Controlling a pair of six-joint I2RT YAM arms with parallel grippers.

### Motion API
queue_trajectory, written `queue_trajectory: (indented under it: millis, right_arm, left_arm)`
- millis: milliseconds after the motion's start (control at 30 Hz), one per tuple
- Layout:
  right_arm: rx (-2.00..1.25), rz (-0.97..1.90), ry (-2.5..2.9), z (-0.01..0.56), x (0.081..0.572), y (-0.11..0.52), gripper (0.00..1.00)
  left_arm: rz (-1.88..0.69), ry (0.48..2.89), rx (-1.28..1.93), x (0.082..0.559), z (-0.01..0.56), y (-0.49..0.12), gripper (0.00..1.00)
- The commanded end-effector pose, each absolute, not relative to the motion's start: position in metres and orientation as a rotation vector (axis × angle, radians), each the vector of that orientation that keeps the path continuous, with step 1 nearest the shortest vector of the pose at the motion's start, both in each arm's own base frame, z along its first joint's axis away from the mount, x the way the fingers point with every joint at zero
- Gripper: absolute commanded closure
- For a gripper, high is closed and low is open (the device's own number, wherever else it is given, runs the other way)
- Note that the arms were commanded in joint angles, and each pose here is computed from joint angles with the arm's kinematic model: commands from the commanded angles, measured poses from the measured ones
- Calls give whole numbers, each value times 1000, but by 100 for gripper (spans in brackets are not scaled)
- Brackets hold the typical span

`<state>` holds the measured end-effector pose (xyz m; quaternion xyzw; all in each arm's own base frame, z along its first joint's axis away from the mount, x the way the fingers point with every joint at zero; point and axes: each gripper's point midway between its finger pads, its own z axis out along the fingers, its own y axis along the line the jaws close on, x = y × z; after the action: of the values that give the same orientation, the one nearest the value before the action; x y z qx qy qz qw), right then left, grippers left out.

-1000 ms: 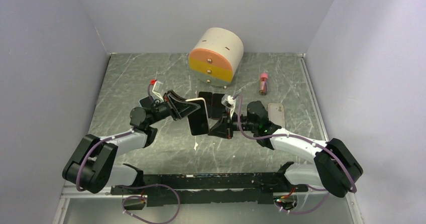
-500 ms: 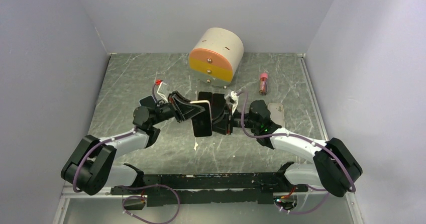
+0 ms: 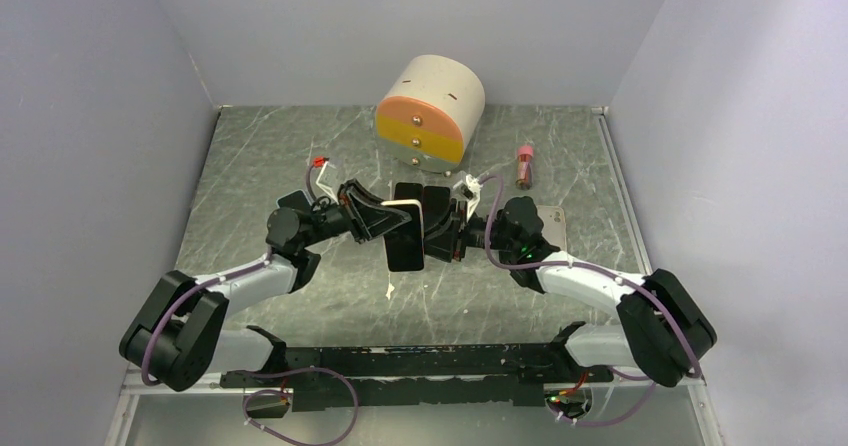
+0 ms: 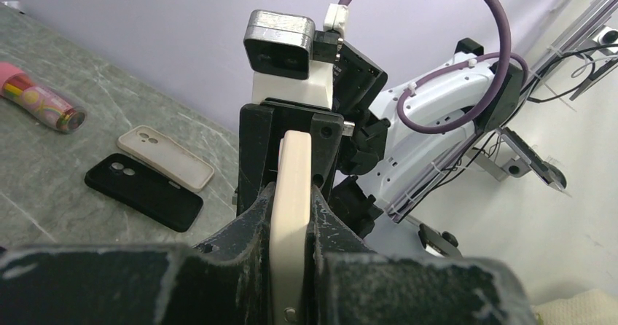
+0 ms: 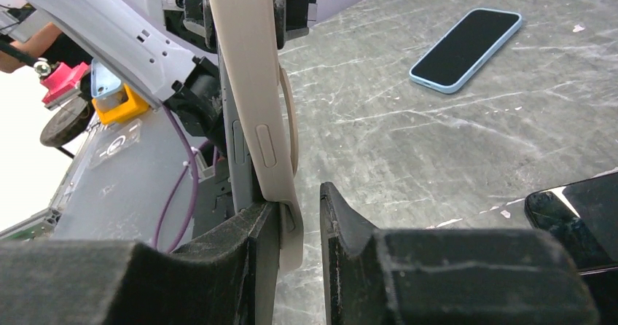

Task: Take the phone out of the phone case
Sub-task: Remove the phone case from the phone.

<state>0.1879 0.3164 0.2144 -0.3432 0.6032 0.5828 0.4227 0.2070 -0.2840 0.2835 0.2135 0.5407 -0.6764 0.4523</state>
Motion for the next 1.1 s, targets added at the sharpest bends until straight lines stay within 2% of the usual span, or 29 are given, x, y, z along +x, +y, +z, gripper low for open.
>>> queue_trajectory:
  millis: [0, 200, 333, 400, 433, 567, 800, 900, 1067]
  right_arm:
    - [-860, 1354, 868, 366, 189, 313, 72]
    - [-865, 1358, 872, 362, 188, 313, 74]
    - [-854, 1350, 913, 353, 193, 313, 88]
    - [-848, 1345, 952, 344, 195, 314, 99]
    - [-845, 1344, 972, 339, 196, 314, 100]
    - [-824, 1365, 1084, 310, 197, 313, 100]
    - [-784, 1429, 1245, 269, 195, 314, 100]
    - [-750, 1428, 1321, 251, 200, 316, 100]
    - [-648, 1384, 1511, 214, 215, 316, 100]
  left_arm:
    - [-1818, 1693, 637, 170, 210, -300, 97]
    - [-1799, 1765, 579, 178, 192, -302, 97]
    - [-1731, 1841, 530, 188, 176, -301, 97]
    - [-1667, 1886, 509, 193, 169, -300, 90]
    - [-1629, 1917, 489, 197, 164, -298, 86]
    - [-1470, 2019, 411, 210, 147, -289, 70]
    - [-1426, 2113, 353, 218, 121, -289, 58]
    - [-1420, 2141, 316, 221, 112, -289, 50]
    - [-1253, 2245, 220, 231, 95, -273, 39]
